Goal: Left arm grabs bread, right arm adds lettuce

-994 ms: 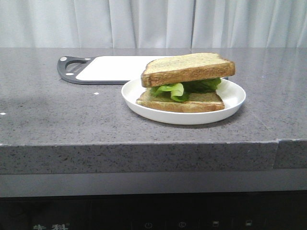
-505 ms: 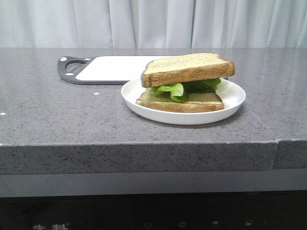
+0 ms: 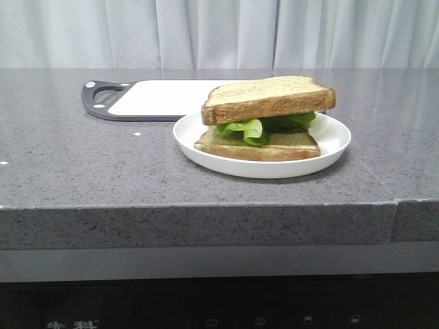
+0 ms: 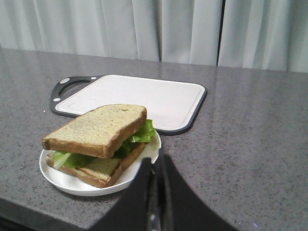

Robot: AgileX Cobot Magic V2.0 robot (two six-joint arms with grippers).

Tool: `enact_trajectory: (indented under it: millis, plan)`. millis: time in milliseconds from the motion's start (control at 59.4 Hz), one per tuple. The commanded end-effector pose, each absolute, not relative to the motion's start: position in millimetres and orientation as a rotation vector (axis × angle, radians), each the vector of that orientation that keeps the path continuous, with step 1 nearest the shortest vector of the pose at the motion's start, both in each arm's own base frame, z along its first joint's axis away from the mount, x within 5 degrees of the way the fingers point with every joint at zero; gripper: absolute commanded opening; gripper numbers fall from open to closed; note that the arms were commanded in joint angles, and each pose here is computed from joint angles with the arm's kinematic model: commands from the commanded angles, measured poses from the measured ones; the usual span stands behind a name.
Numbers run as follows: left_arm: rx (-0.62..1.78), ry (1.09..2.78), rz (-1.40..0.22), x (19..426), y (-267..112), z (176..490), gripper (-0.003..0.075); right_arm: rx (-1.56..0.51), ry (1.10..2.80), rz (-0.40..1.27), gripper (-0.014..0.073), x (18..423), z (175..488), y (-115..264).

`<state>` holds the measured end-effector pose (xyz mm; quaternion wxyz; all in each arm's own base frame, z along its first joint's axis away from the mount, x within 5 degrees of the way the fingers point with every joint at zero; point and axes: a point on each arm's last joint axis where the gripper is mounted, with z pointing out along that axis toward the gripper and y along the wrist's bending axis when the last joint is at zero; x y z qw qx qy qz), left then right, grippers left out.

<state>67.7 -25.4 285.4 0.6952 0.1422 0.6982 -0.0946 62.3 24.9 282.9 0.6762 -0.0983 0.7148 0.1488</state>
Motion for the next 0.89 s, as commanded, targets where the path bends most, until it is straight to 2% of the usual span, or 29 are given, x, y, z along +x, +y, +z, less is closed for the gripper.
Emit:
enact_trajectory:
  millis: [0,118,202,371,876]
  plan:
    - [0.259,1.478,-0.202,68.3,-22.1,300.3,-0.0021,-0.174,1.513,0.328,-0.0059,62.6,299.0,22.1]
    - [0.263,1.477,-0.196,68.4,-22.0,299.7,-0.0020,-0.174,1.513,0.328,-0.0059,62.6,299.0,22.1]
    - [0.315,1.458,-0.114,67.4,-20.4,300.2,-0.0021,-0.174,1.513,0.328,-0.0059,62.6,299.0,22.1]
    - [0.249,1.442,-0.129,62.7,-16.1,297.1,-0.0020,-0.174,1.513,0.328,-0.0059,62.6,299.0,22.1]
    - [-0.015,1.488,-0.027,53.2,-0.4,217.2,-0.0021,-0.174,1.514,0.328,-0.0059,62.7,298.7,22.1]
